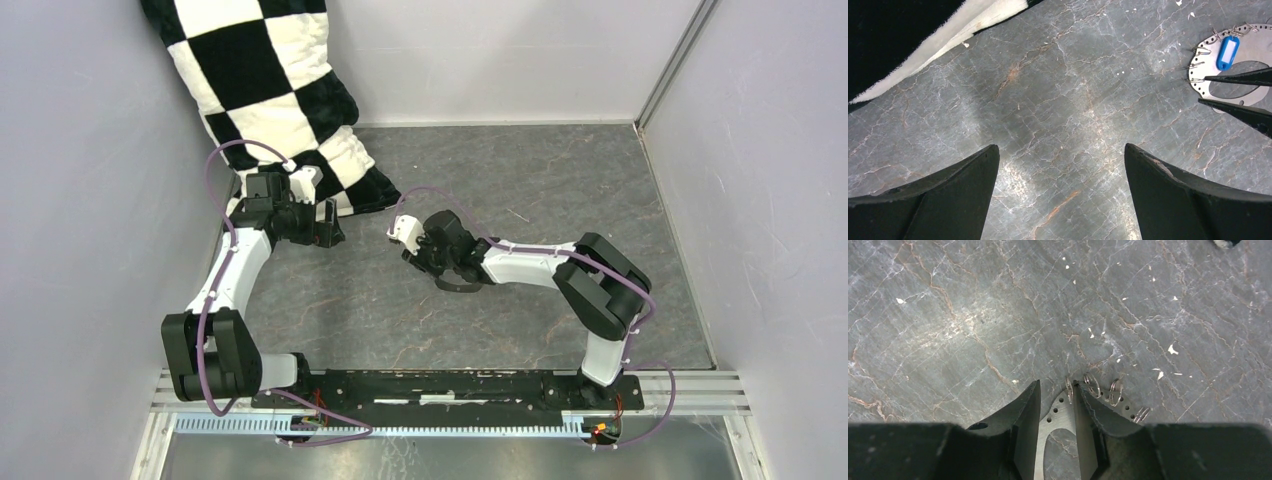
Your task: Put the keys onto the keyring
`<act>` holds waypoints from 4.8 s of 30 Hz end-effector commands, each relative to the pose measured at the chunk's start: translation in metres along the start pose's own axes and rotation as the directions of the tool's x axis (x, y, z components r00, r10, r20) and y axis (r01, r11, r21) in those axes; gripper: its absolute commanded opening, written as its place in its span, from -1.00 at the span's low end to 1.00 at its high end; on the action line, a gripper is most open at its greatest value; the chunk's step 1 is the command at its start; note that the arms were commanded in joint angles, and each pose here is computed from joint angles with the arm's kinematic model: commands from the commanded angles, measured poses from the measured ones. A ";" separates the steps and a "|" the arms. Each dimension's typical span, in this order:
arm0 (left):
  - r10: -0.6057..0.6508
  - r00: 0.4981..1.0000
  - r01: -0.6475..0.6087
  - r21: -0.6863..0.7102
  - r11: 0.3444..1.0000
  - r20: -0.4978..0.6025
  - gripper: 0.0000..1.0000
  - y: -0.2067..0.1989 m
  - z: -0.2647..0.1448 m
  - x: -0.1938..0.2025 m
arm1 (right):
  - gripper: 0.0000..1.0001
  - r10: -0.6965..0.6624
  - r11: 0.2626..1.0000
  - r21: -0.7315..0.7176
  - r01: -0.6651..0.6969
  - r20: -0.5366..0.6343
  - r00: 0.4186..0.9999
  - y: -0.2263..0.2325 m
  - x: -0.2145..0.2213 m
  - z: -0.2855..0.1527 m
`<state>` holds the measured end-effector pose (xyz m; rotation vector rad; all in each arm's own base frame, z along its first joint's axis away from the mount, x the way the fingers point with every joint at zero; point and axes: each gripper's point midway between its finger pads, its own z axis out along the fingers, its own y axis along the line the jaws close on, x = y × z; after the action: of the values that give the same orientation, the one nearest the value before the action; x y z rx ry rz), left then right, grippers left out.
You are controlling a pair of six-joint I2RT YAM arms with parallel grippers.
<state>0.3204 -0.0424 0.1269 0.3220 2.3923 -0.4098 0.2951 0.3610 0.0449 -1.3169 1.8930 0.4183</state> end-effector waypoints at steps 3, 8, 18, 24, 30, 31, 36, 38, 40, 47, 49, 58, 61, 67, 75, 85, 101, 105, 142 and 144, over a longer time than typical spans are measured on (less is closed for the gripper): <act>0.045 0.998 -0.047 0.043 0.998 0.043 1.00 -0.008 -0.007 -0.007 | -0.27 -0.013 0.999 0.054 0.009 0.075 0.997 -0.022 -0.032 -0.012; 0.043 0.998 -0.044 0.041 0.998 0.036 1.00 -0.007 -0.006 -0.007 | -0.28 0.001 0.999 0.049 -0.003 0.042 0.999 -0.023 -0.020 -0.008; 0.043 0.999 -0.044 0.043 0.998 0.029 1.00 -0.007 -0.004 -0.004 | -0.48 0.007 0.999 0.035 -0.007 -0.007 1.000 -0.018 0.002 -0.002; 0.051 0.998 -0.052 0.038 0.998 0.035 1.00 -0.007 -0.006 -0.006 | -0.50 0.016 1.000 0.019 -0.015 -0.028 0.999 -0.013 0.012 0.002; 0.060 0.998 -0.061 0.027 0.998 0.037 1.00 -0.005 -0.007 -0.006 | -0.42 0.022 1.000 0.017 -0.021 -0.036 0.999 -0.012 0.017 0.005; 0.059 0.998 -0.060 0.026 0.998 0.035 1.00 -0.005 -0.007 -0.006 | -0.43 0.023 1.000 0.019 -0.022 -0.035 0.999 -0.012 0.017 0.006; 0.062 0.997 -0.063 0.032 0.998 0.035 1.00 -0.006 -0.007 -0.004 | -0.96 0.028 0.999 0.034 -0.027 -0.021 0.999 -0.016 0.012 0.008; 0.066 0.997 -0.067 0.038 0.997 0.041 1.00 -0.007 -0.008 -0.005 | -0.99 0.027 0.999 0.034 -0.027 -0.007 1.000 -0.017 0.007 0.007; 0.073 0.996 -0.076 0.053 0.996 0.056 1.00 -0.011 -0.011 -0.008 | -0.99 0.026 0.999 0.031 -0.027 0.023 0.999 -0.017 -0.003 0.003; 0.138 0.985 -0.155 0.184 0.971 0.105 1.00 -0.039 -0.026 -0.018 | -0.99 0.039 0.999 -0.012 -0.038 0.183 0.982 -0.014 -0.059 -0.032; 0.168 0.977 -0.195 0.242 0.950 0.129 1.00 -0.051 -0.033 -0.020 | -0.99 0.052 0.999 -0.024 -0.048 0.222 0.974 -0.011 -0.069 -0.041; 0.449 0.826 -0.562 0.435 0.704 0.340 1.00 -0.117 -0.096 -0.009 | -0.99 0.081 0.991 -0.130 -0.028 0.427 0.901 0.010 -0.126 -0.101; 0.493 0.773 -0.634 0.446 0.632 0.400 0.74 -0.134 -0.121 -0.016 | -0.99 0.074 0.988 -0.155 0.005 0.498 0.864 0.020 -0.148 -0.125; 0.500 0.734 -0.678 0.475 0.560 0.459 0.45 -0.165 -0.146 -0.028 | -0.99 0.055 0.976 -0.204 0.081 0.582 0.811 0.048 -0.176 -0.163; 0.529 0.677 -0.733 0.533 0.423 0.511 0.47 -0.210 -0.171 -0.013 | -0.99 0.042 0.965 -0.221 0.142 0.664 0.746 0.075 -0.207 -0.208; 0.528 0.624 -0.779 0.516 0.356 0.576 0.33 -0.229 -0.193 -0.019 | -0.99 0.029 0.955 -0.231 0.184 0.695 0.718 0.101 -0.225 -0.234; 0.514 0.648 -0.757 0.552 0.351 0.562 -0.20 -0.235 -0.205 -0.010 | -0.99 0.064 0.968 -0.208 0.137 0.739 0.671 0.101 -0.243 -0.250; 0.499 0.662 -0.743 0.573 0.345 0.559 -0.20 -0.237 -0.204 -0.009 | -0.99 0.070 0.972 -0.200 0.124 0.746 0.662 0.099 -0.246 -0.252; 0.240 0.451 -0.889 0.456 0.038 0.860 -0.95 -0.281 -0.262 -0.013 | -0.05 0.079 0.957 -0.237 0.169 0.772 0.631 0.109 -0.208 -0.312; 0.222 0.423 -0.902 0.431 0.016 0.878 -0.96 -0.283 -0.270 -0.017 | -0.08 0.091 0.945 -0.261 0.195 0.786 0.611 0.116 -0.209 -0.315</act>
<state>0.0932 -0.2010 0.3575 1.4652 1.0765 -1.1728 0.1086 0.3348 0.3976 -1.0509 1.0487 1.0492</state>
